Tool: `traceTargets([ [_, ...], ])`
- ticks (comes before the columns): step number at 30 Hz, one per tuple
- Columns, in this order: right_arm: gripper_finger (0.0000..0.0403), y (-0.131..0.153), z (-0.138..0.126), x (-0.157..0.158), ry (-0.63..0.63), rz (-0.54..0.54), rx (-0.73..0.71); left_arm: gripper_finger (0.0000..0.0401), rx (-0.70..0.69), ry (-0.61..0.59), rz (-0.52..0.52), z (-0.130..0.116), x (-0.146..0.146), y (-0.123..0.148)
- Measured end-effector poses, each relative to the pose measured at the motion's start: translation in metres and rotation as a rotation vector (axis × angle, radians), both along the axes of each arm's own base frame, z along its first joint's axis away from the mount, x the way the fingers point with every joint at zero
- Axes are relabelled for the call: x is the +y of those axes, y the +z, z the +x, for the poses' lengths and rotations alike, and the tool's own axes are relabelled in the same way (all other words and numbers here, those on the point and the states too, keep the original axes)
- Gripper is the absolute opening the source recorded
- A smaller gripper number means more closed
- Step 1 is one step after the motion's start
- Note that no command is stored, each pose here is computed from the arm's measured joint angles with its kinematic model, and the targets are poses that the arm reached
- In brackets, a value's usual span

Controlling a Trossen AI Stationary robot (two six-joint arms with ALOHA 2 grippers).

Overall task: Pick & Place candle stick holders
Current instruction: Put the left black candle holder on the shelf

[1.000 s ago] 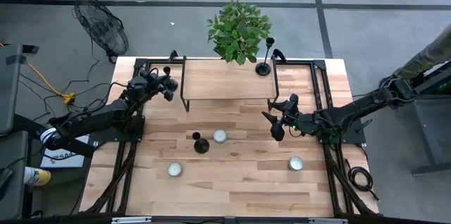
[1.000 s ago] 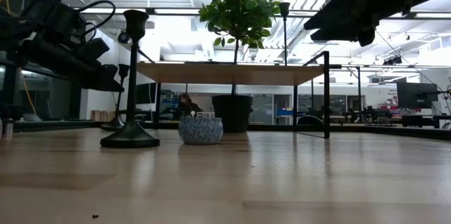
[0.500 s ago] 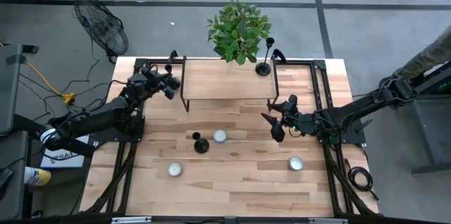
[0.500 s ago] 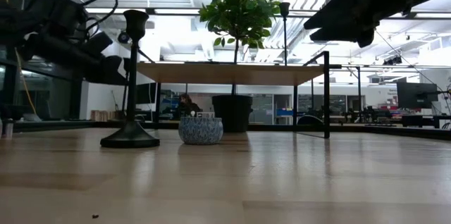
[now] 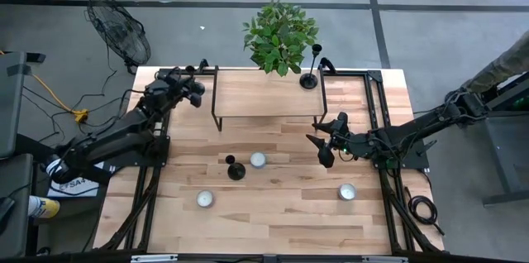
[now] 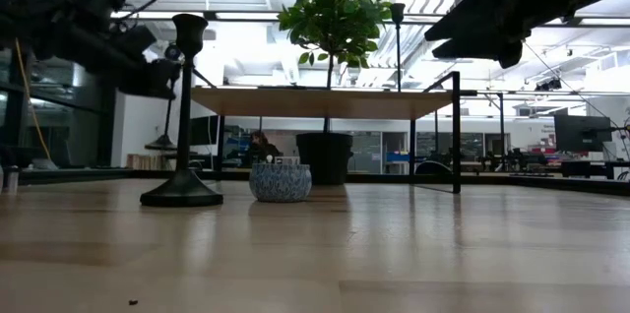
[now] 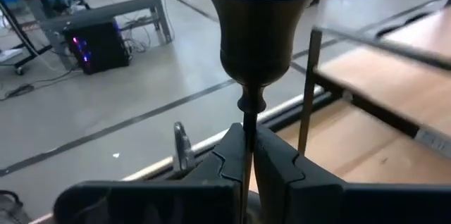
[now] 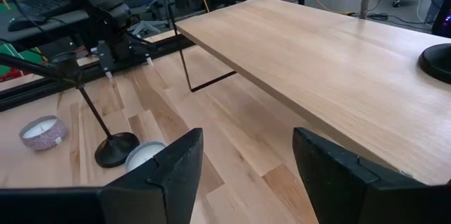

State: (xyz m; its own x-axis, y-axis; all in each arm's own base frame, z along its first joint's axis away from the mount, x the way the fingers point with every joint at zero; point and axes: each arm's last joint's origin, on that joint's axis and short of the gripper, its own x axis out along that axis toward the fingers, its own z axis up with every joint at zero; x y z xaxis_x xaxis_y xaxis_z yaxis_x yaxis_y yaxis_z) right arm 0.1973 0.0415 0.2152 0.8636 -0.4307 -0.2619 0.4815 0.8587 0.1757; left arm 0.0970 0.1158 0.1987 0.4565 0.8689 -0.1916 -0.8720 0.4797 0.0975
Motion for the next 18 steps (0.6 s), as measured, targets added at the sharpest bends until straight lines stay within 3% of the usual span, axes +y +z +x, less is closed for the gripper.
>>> traceTargets([
  [13, 0.0213, 0.000, 0.000, 0.000, 0.002, 0.008, -0.003, 0.0010, -0.035, -0.002, 0.033, -0.016, -0.017, 0.051],
  [18, 0.0213, 0.000, 0.000, 0.000, 0.002, 0.008, -0.002, 0.0010, -0.099, -0.097, 0.042, -0.022, -0.029, 0.069],
])
